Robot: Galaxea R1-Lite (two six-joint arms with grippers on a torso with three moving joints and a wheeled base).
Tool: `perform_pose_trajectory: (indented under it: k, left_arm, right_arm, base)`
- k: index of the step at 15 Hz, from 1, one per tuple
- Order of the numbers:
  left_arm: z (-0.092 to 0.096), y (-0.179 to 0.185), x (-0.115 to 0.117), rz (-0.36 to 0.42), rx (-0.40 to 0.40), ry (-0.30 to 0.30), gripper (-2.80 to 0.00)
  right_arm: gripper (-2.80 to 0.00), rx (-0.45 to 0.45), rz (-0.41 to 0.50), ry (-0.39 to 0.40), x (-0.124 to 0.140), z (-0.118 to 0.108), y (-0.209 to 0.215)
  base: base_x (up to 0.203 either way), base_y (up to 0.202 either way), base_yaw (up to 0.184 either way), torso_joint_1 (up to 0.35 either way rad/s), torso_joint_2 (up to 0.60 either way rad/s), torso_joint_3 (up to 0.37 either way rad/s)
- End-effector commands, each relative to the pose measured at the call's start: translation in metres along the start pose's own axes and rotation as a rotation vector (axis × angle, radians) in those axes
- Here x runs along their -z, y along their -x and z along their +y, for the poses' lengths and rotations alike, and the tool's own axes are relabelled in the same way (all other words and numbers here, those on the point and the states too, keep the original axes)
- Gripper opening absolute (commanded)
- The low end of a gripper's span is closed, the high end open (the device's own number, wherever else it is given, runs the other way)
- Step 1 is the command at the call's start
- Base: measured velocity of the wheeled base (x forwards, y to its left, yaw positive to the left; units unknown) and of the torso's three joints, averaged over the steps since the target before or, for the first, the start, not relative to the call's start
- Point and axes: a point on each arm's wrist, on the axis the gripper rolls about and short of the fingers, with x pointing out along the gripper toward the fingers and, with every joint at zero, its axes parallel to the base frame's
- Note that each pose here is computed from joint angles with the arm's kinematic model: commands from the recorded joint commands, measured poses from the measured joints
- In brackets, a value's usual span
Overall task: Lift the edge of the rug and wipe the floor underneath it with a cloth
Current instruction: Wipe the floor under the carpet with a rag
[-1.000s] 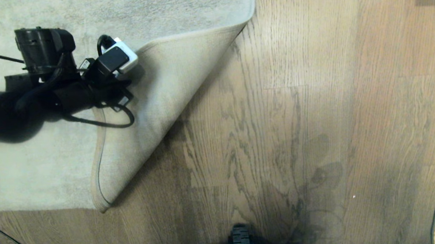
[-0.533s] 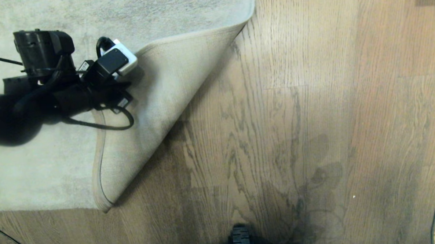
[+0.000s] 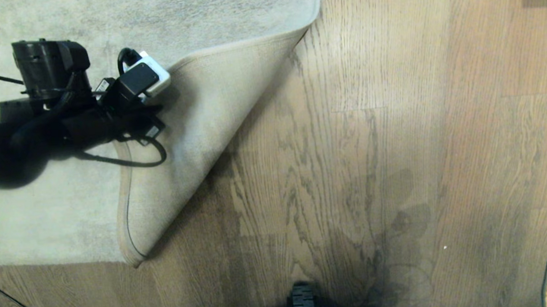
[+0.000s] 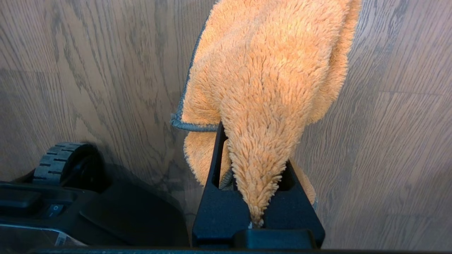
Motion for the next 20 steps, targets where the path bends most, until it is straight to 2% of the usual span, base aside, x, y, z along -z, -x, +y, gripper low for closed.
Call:
perform_pose_trajectory:
  k: [1,3,5,11,16,20]
  left_arm:
    - [0.002,0.003,-0.001,-0.005,-0.006,-0.004,-2.80]
    - [0.001,0.003,0.000,-0.001,-0.004,-0.005,-2.80]
    - [0.001,0.004,-0.001,-0.002,-0.006,-0.005,-2.80]
    - [-0.004,0.003,0.003,0.010,0.011,-0.007,-2.80]
    - [-0.004,0.002,0.004,0.012,0.011,-0.006,-2.80]
    - [-0.004,0.002,0.003,0.013,0.009,-0.006,-2.80]
  right_arm:
    - [-2.80,-0.003,0.001,-0.001,0.000,0.000,0.000]
    - [-2.80,-0.006,-0.001,0.005,0.000,0.000,0.000]
    - [-2.80,-0.015,0.000,0.062,0.000,0.000,0.000]
    - [-2.80,-0.033,-0.026,0.062,-0.006,0.000,0.001]
    - [-2.80,-0.164,0.015,0.053,-0.053,-0.003,-0.015]
    - [-2.80,-0.366,0.016,0.049,-0.102,-0.004,-0.062]
  base:
    - [0.000,0.000,0.000,0.000,0.00,0.000]
    - [0.000,0.000,0.000,0.000,0.00,0.000]
    - [0.000,0.000,0.000,0.000,0.00,0.000]
    - [0.000,0.000,0.000,0.000,0.00,0.000]
    - [0.000,0.000,0.000,0.000,0.00,0.000]
    - [0.000,0.000,0.000,0.000,0.00,0.000]
